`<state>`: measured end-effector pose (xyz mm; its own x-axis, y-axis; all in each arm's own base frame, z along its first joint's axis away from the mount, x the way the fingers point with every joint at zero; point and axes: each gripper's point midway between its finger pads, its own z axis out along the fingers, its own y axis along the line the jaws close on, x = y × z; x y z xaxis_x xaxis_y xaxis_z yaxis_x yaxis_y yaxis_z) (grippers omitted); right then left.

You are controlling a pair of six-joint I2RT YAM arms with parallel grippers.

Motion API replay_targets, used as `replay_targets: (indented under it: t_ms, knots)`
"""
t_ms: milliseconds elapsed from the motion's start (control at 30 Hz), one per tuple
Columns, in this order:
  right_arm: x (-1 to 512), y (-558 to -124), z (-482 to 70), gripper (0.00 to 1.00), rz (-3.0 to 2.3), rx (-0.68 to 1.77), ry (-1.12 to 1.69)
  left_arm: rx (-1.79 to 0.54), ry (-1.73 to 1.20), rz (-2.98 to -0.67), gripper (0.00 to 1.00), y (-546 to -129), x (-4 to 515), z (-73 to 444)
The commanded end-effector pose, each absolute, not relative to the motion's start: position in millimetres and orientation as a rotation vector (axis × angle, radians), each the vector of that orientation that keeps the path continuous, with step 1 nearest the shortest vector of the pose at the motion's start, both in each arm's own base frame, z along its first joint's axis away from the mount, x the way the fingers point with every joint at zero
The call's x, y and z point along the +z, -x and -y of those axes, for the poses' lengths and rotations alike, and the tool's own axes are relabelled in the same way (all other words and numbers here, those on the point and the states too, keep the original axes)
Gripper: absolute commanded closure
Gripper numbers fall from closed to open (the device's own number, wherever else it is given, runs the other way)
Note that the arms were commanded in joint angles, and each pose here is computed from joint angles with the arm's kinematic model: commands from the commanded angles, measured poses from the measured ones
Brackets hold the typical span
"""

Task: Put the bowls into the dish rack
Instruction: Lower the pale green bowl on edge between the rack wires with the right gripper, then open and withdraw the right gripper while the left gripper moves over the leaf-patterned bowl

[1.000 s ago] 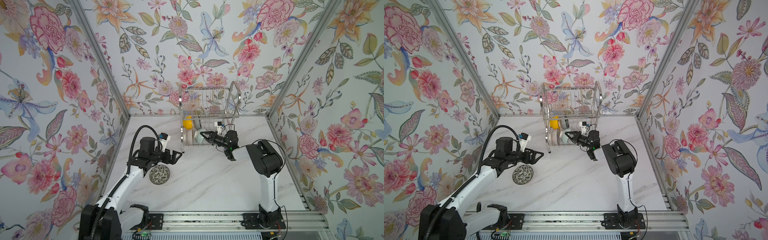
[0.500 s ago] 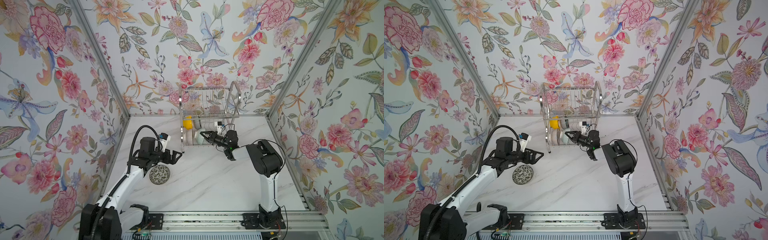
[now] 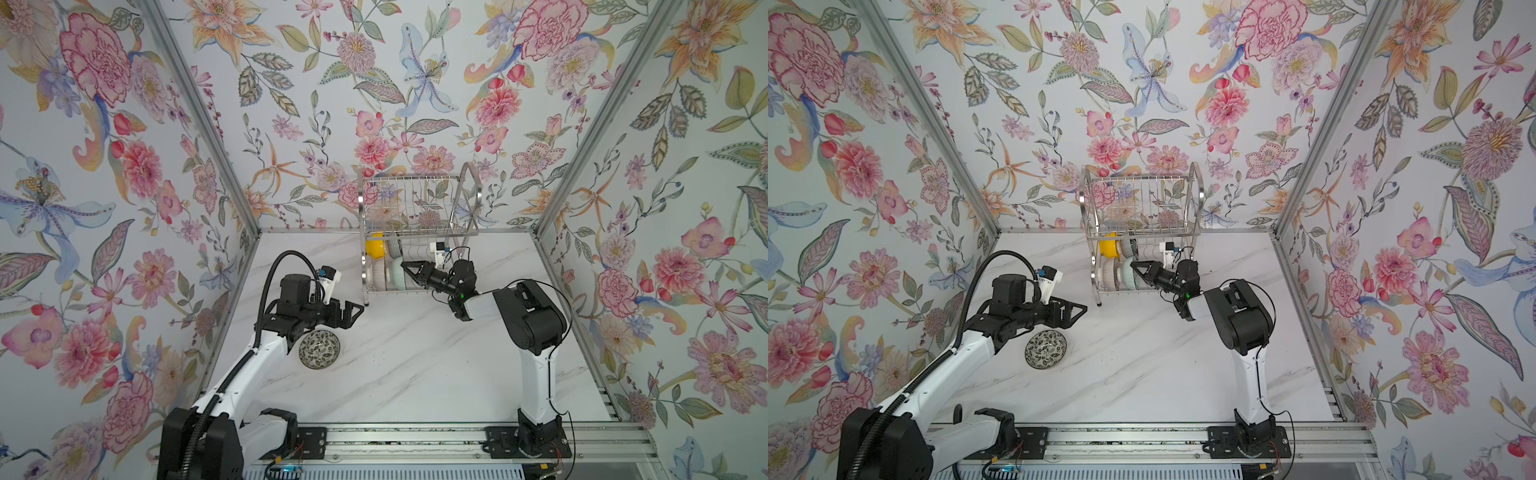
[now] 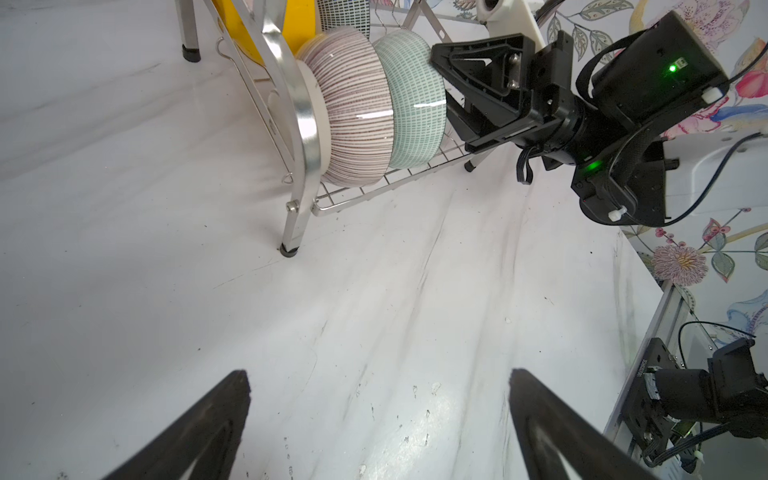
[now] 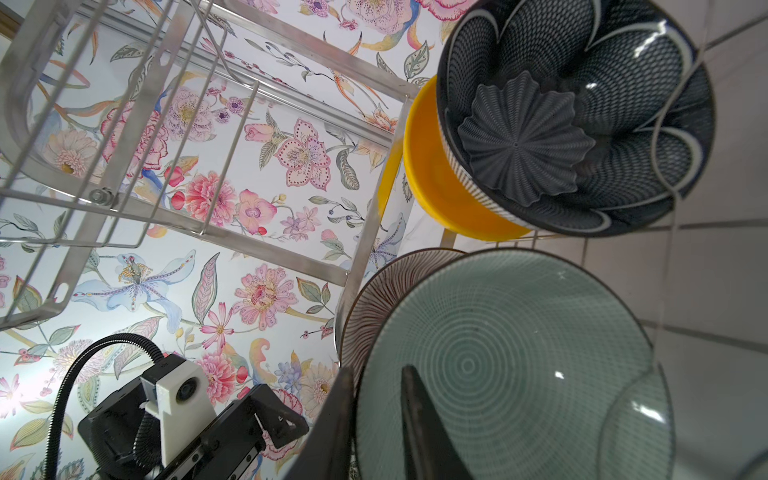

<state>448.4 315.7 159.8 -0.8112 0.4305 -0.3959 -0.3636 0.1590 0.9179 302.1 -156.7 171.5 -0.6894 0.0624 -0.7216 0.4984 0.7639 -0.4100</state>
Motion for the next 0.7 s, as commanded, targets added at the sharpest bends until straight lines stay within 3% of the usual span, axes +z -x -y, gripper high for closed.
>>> replay_targets:
  t_ms: [0, 433, 667]
  knots:
    - [182, -451, -308, 0.76, -1.795, 1.670, -0.040, -0.743, -0.423, -2.254, 0.01, -302, 169, 154]
    - [180, -446, -297, 0.71, -1.806, 1.575, -0.061, -0.680, -0.380, -2.293, 0.01, -306, 164, 146]
    - [182, -436, -283, 0.71, -1.803, 1.461, -0.068, -0.539, -0.321, -2.346, 0.01, -313, 155, 128]
